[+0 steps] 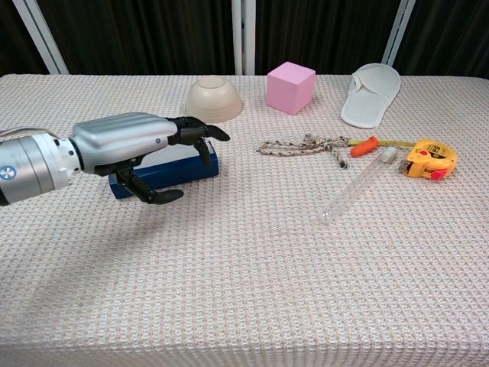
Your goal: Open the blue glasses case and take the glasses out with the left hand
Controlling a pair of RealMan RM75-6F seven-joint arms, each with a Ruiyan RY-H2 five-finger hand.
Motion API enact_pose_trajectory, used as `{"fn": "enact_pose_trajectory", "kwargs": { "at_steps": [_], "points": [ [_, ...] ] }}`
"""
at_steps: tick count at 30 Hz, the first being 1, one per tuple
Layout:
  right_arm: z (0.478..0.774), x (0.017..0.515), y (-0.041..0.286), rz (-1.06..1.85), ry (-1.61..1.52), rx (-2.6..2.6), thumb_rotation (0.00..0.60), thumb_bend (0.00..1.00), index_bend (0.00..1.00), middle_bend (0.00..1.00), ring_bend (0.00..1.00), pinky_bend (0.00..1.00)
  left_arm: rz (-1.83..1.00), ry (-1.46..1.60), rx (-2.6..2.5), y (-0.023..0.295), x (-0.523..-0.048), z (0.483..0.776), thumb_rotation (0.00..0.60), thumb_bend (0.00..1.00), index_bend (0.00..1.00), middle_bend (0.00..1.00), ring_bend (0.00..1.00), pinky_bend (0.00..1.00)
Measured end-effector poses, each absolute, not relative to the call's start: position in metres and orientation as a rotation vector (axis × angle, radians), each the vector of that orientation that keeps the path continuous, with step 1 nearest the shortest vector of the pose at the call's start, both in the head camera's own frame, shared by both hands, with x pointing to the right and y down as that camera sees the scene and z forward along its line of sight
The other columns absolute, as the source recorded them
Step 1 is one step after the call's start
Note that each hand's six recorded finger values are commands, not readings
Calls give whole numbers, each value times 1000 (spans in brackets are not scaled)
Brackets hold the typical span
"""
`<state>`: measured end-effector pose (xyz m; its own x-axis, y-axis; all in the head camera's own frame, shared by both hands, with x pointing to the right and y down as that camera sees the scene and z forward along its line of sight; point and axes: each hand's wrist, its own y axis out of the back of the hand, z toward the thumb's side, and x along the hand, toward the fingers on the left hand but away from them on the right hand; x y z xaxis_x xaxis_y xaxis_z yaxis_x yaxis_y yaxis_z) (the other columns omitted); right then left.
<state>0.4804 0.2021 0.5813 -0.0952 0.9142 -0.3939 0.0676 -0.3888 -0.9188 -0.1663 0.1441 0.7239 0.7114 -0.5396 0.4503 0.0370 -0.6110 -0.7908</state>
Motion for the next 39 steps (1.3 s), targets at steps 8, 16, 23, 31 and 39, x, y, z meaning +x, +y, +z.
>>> {"fn": "enact_pose_trajectory", "kwargs": {
  "at_steps": [8, 16, 23, 31, 39],
  "points": [
    [582, 485, 203, 1570, -1115, -1486, 600, 434, 0, 0, 0, 2, -903, 343, -2002, 134, -160, 734, 600, 360, 73, 279, 0, 126],
    [582, 484, 203, 1564, -1119, -1485, 600, 433, 0, 0, 0, 3, -1018, 403, -2021, 118, -168, 743, 600, 360, 59, 244, 0, 81],
    [582, 484, 202, 1563, -1121, -1484, 600, 430, 0, 0, 0, 2, -1190, 539, -2078, 93, -184, 745, 600, 355, 57, 240, 0, 76],
    [582, 483, 201, 1560, -1120, -1481, 600, 430, 0, 0, 0, 2, -1315, 594, -2039, 69, -201, 746, 600, 353, 57, 245, 0, 70],
    [582, 482, 201, 1558, -1120, -1482, 600, 404, 0, 0, 0, 2, -1431, 615, -1954, 53, -223, 747, 600, 352, 54, 253, 0, 38]
  ]
}}
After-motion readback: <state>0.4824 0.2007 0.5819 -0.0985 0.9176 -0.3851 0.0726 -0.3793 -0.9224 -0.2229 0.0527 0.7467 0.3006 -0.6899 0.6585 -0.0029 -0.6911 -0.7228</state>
